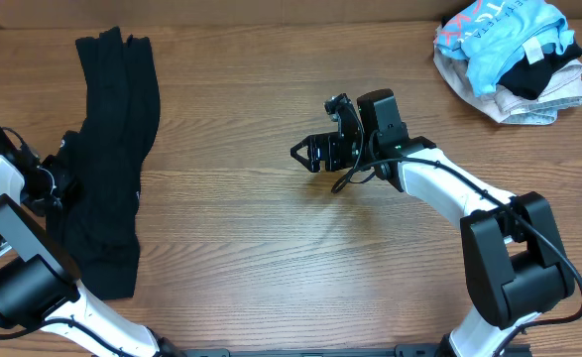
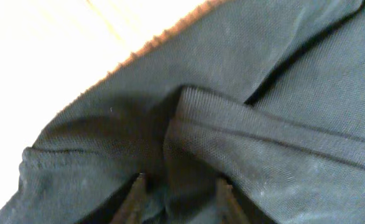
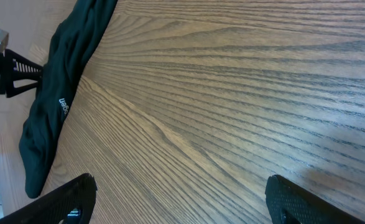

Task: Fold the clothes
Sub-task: 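Grasp the black shirt's edge with the left gripper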

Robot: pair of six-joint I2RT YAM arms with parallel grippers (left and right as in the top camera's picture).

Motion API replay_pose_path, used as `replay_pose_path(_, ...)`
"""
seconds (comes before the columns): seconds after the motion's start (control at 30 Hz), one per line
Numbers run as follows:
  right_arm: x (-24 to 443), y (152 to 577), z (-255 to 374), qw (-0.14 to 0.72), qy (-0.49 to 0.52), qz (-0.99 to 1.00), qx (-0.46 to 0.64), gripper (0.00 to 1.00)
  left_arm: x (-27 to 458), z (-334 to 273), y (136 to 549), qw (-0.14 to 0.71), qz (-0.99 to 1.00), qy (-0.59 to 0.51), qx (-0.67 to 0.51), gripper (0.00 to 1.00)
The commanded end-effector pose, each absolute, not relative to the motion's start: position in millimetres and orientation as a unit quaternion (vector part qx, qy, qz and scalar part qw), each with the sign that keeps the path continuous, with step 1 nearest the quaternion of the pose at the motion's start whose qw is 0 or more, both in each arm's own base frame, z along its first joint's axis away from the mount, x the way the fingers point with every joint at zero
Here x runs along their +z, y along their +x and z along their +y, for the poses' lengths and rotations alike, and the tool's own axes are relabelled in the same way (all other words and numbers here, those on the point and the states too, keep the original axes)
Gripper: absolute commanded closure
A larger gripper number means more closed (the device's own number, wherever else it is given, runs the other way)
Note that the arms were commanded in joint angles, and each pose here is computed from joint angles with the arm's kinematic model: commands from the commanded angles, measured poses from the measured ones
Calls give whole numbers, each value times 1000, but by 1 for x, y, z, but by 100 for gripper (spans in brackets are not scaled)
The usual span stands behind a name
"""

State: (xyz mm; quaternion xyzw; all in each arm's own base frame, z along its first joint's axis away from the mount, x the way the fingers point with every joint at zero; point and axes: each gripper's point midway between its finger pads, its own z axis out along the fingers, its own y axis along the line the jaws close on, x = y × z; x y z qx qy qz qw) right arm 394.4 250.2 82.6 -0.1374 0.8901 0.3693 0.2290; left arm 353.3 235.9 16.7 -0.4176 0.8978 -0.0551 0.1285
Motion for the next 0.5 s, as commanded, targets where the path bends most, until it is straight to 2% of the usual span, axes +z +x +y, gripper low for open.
replay_pose_path(0.0,91,401,251,242,-139,887,368,9,22,246,368,154,904,-396,-43,51)
replay_pose_path(0.2,90,402,250,243,-137,889,364,9,28,253,386,193,934,-299,-17,44)
replay_pose_path(0.27,89,403,249,244,-135,890,360,9,30,254,391,203,934,-292,-14,41)
replay_pose_path(0.47,89,403,249,244,-135,890,360,9,29,247,395,204,937,-282,-16,41)
